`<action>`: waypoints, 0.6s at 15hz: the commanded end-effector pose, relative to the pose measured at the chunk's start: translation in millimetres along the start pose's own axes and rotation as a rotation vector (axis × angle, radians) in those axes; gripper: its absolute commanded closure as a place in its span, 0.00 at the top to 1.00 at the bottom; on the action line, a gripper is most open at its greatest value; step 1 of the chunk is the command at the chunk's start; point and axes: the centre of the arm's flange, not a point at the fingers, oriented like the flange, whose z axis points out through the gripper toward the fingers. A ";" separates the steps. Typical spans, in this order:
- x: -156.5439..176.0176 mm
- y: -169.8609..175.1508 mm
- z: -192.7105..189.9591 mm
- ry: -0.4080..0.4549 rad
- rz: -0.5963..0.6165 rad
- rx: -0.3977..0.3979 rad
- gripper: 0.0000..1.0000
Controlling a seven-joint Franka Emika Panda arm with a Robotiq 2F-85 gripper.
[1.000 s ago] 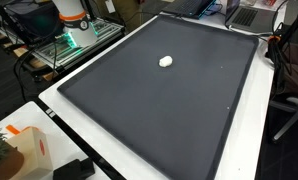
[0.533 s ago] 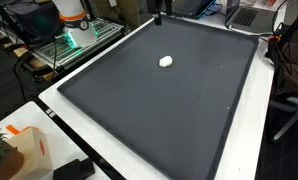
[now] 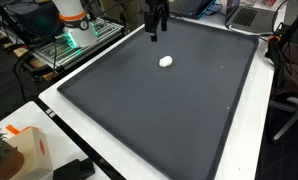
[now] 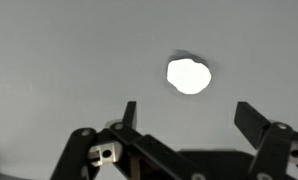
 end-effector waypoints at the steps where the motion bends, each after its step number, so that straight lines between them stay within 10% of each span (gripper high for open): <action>1: -7.7 -3.9 21.9 0.056 0.003 0.028 1.00; 9: -73.1 2.3 75.8 0.271 -0.171 0.038 1.00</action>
